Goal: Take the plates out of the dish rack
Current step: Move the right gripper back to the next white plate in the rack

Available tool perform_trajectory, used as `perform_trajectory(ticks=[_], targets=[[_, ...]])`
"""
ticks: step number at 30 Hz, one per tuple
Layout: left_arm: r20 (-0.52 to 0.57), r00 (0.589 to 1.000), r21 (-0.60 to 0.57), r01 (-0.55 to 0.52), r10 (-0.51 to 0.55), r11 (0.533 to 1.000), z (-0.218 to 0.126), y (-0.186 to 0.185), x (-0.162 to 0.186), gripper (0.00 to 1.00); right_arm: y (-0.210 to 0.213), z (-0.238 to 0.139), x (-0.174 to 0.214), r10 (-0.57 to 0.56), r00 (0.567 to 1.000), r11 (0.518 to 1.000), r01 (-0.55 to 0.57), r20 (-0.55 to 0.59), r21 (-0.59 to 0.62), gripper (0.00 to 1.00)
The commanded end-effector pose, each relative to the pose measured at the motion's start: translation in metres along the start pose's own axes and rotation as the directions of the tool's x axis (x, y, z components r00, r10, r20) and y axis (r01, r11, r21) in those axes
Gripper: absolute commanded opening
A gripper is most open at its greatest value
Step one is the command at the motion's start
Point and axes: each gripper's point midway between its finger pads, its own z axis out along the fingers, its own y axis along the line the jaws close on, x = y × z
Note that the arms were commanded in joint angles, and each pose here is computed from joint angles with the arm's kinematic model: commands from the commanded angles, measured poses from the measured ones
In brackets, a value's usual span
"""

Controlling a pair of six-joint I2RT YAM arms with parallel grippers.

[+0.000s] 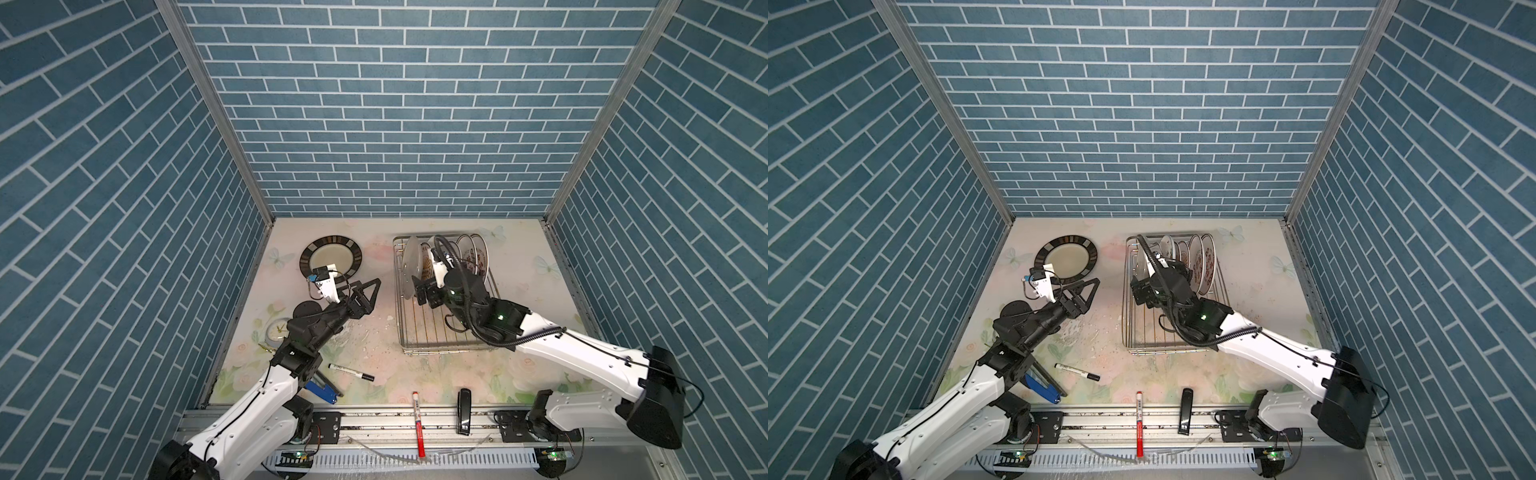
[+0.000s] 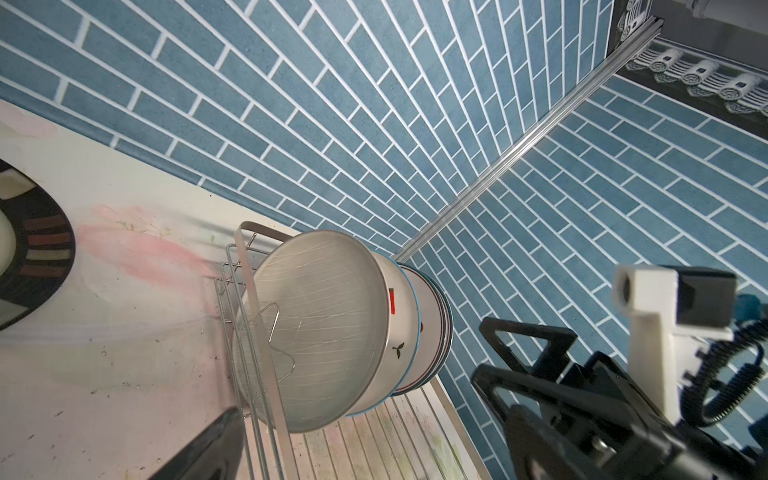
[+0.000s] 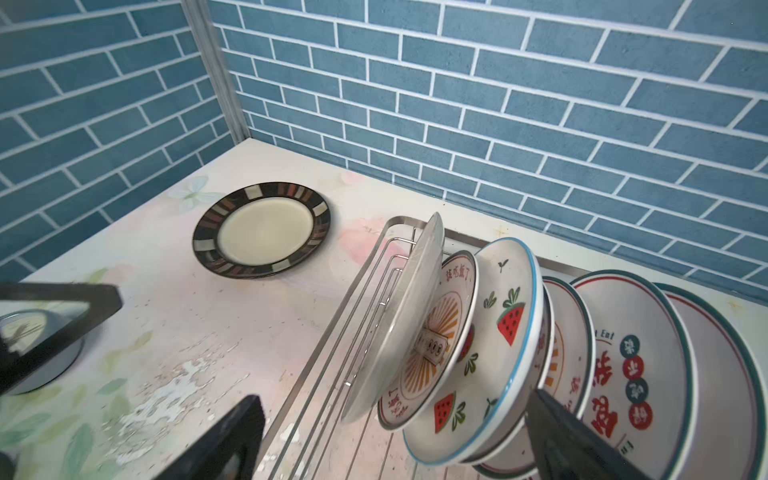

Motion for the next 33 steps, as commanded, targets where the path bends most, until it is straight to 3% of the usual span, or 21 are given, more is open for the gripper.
perform_trajectory(ticks=[1, 7, 10, 15, 19, 25, 28, 33], targets=[[0.039, 0.998, 0.119, -0.050, 0.045, 0.992, -0.001, -0.024, -0.006, 1.00, -0.008, 0.012, -0.022, 0.058, 0.997, 0.993, -0.061, 0.042, 0.096, 0.93], [0.037, 0.998, 0.172, -0.056, 0.050, 0.984, 0.002, -0.028, 0.011, 1.00, 0.003, 0.025, -0.027, 0.123, 0.991, 0.990, -0.126, 0.058, 0.058, 0.68], [0.021, 0.999, 0.176, -0.034, 0.031, 0.984, 0.002, -0.024, 0.018, 1.00, 0.001, 0.031, -0.028, 0.134, 0.990, 0.987, -0.137, 0.044, 0.085, 0.65], [0.013, 1.000, 0.039, -0.021, 0.021, 0.999, 0.005, 0.004, 0.026, 1.00, -0.002, 0.051, -0.026, 0.125, 0.992, 0.981, -0.119, -0.030, 0.152, 0.49], [0.024, 0.999, 0.016, -0.033, 0.032, 0.999, 0.003, 0.011, 0.030, 1.00, -0.006, 0.066, -0.016, 0.114, 0.991, 0.974, -0.097, -0.076, 0.204, 0.30], [0.025, 0.999, 0.005, -0.033, 0.033, 0.999, 0.005, 0.011, 0.027, 1.00, -0.009, 0.083, -0.009, 0.092, 0.986, 0.960, -0.052, -0.136, 0.276, 0.27], [0.024, 0.999, 0.006, -0.029, 0.029, 1.000, 0.006, 0.012, 0.029, 1.00, -0.014, 0.085, -0.005, 0.097, 0.986, 0.949, -0.050, -0.137, 0.310, 0.20], [0.027, 1.000, 0.016, -0.006, 0.006, 1.000, 0.007, 0.014, 0.032, 1.00, -0.019, 0.090, 0.002, 0.096, 0.983, 0.937, -0.038, -0.153, 0.346, 0.21]])
